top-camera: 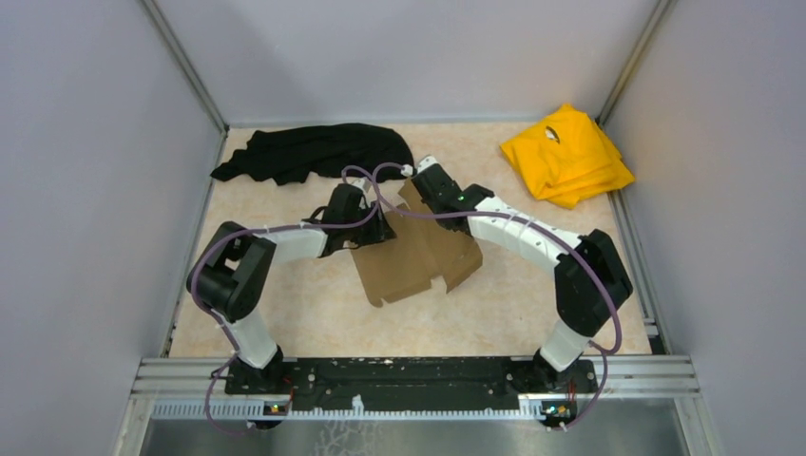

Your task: Fold the paper box

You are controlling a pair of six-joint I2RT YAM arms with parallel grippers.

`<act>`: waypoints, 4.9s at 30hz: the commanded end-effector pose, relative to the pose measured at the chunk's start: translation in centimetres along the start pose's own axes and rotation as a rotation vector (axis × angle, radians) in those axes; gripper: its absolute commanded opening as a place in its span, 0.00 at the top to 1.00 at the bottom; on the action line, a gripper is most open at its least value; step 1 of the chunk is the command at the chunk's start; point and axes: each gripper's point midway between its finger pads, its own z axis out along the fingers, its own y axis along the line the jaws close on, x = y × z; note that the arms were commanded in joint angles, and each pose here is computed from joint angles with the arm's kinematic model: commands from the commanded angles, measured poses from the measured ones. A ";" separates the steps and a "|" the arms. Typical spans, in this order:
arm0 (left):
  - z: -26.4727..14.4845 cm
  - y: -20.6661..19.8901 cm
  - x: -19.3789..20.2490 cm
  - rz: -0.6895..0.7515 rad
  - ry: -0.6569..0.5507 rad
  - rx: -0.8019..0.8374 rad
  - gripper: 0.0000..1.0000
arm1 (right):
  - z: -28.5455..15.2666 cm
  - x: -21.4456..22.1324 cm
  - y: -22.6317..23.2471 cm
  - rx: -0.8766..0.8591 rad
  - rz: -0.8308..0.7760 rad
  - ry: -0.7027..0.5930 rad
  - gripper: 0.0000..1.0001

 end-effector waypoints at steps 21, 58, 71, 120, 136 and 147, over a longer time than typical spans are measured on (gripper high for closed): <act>1.2 3.4 0.7 -0.100 0.011 0.036 0.47 | -1.7 0.8 -1.0 0.369 -0.319 0.041 1.00; 1.2 1.0 -9.4 0.006 -0.122 0.656 0.44 | -6.3 -1.2 1.2 0.668 -0.626 -0.125 1.00; 1.5 -0.8 -10.2 0.079 -0.156 0.815 0.42 | -6.5 -0.7 2.7 0.624 -0.641 -0.131 1.00; -0.2 -5.4 -4.3 0.267 -0.146 1.070 0.38 | -5.6 0.7 4.4 0.485 -0.537 -0.139 1.00; -1.5 -5.8 -3.6 0.271 -0.152 1.122 0.37 | -4.6 1.8 4.3 0.464 -0.514 -0.113 1.00; -1.5 -6.3 -4.1 0.287 -0.157 1.114 0.37 | -3.9 1.8 3.3 0.440 -0.457 -0.101 1.00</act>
